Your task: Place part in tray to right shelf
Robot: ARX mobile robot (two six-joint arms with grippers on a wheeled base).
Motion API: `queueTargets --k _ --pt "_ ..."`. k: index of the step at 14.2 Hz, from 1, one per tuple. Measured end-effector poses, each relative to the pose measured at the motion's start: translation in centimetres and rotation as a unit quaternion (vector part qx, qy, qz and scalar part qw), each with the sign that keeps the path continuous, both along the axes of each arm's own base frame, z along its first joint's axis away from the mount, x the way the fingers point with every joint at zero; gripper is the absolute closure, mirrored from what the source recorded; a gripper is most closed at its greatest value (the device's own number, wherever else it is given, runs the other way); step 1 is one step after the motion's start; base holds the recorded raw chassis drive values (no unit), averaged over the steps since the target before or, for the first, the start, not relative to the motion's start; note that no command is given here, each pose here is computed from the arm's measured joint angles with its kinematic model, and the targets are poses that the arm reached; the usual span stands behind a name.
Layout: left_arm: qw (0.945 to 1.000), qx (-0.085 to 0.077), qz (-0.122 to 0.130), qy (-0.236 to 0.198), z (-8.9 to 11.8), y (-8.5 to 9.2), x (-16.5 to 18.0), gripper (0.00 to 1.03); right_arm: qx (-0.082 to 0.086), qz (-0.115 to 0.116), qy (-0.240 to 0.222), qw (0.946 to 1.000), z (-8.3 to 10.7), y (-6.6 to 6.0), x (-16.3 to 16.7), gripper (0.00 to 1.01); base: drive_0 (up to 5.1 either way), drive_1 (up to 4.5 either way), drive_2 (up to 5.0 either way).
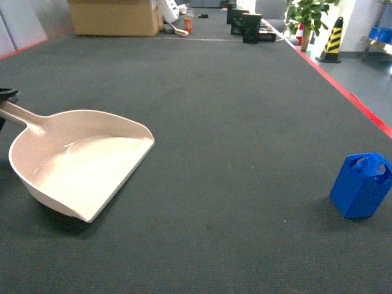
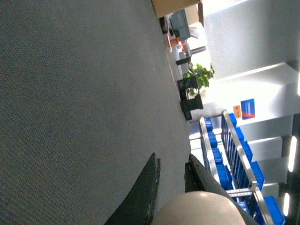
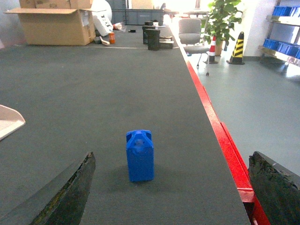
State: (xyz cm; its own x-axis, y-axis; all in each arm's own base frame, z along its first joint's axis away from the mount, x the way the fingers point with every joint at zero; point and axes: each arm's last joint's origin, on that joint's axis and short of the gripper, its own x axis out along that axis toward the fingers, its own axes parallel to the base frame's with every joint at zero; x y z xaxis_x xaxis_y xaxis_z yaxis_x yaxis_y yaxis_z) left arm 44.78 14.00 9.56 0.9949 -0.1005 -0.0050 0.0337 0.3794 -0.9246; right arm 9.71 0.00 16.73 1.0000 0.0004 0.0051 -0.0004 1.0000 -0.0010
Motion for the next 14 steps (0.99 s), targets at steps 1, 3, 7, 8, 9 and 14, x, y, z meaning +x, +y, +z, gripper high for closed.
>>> queueTargets --k 1,3,7,8,9,14 --pt "0.9999 -0.001 0.009 -0.011 0.7 -0.6 -0.9 0.90 0.000 0.000 0.000 1.0000 0.0 0.0 0.0 0.03 0.0 0.00 0.0" --pt "0.9969 0.011 0.019 -0.075 4.7 -2.1 -3.2 0.90 0.000 0.000 0.000 1.0000 0.0 0.0 0.0 0.03 0.0 0.00 0.0" --pt "0.9943 0.010 -0.016 -0.105 8.6 -7.3 -7.0 0.91 0.000 0.000 0.000 1.0000 0.0 0.0 0.0 0.03 0.0 0.00 0.0" --pt "0.9958 0.004 -0.035 -0.084 7.6 -8.8 -7.4 0.91 0.000 0.000 0.000 1.0000 0.0 0.0 0.0 0.03 0.0 0.00 0.0" --pt "0.9959 0.001 -0.052 -0.074 7.1 -10.2 -7.7 0.91 0.000 0.000 0.000 1.0000 0.0 0.0 0.0 0.03 0.0 0.00 0.0" --pt "0.9930 -0.061 -0.068 -0.075 7.6 -14.7 -7.3 0.91 0.000 0.000 0.000 1.0000 0.0 0.0 0.0 0.03 0.0 0.00 0.0"
